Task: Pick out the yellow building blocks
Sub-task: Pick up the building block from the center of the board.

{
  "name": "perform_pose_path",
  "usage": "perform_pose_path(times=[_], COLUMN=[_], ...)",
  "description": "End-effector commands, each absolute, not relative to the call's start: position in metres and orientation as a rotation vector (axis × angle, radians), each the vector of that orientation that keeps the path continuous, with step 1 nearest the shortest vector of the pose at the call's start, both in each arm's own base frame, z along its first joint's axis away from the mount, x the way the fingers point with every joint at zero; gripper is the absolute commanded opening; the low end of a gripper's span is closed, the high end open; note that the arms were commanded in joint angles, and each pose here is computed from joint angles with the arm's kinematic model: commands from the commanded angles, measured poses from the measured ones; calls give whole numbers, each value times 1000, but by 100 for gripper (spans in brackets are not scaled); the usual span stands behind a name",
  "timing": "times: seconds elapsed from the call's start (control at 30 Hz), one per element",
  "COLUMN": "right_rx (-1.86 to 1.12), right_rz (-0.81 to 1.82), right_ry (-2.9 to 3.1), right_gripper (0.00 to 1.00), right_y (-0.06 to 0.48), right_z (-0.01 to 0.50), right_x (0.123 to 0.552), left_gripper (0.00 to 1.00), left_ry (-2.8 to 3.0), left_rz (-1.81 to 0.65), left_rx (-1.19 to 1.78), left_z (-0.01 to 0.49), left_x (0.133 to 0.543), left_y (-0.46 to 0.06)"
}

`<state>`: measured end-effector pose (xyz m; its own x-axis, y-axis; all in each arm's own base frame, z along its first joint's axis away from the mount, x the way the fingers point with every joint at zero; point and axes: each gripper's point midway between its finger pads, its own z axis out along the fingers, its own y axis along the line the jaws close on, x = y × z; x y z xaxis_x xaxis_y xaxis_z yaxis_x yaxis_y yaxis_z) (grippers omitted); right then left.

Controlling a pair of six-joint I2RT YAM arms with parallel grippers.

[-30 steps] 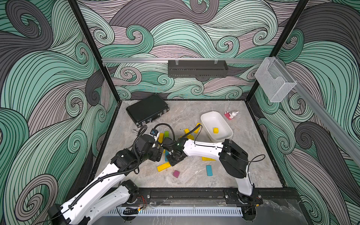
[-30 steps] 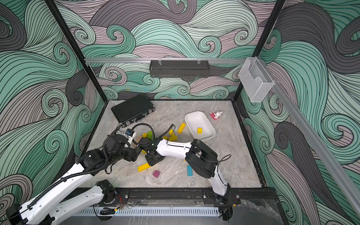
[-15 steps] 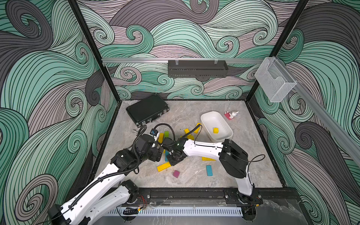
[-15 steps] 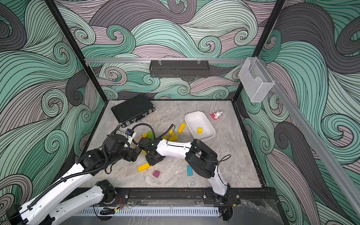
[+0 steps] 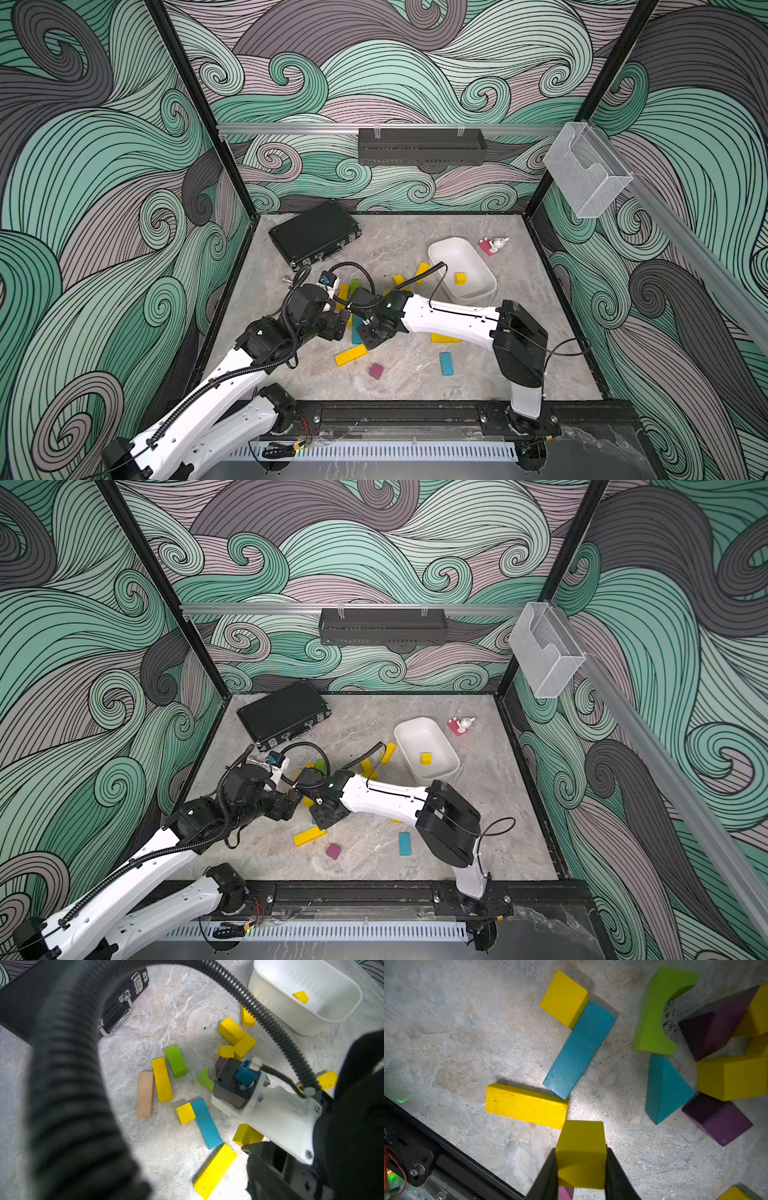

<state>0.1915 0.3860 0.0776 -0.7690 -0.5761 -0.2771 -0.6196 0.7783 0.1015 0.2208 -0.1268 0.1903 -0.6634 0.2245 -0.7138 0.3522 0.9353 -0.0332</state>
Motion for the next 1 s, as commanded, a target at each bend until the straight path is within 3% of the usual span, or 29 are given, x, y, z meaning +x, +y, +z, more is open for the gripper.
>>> perform_pose_path(times=[0.0,0.97], right_rx=[-935,-811], right_rz=[258,257], right_ry=[2700,2666], right_gripper=[20,20], right_y=[377,309], right_z=[92,123], right_x=[197,230], left_gripper=[85,83], left_ry=[2334,2388], left_rz=[-218,-533], left_rx=[390,322], left_z=[189,184], left_x=[223,243], left_y=[-127,-187])
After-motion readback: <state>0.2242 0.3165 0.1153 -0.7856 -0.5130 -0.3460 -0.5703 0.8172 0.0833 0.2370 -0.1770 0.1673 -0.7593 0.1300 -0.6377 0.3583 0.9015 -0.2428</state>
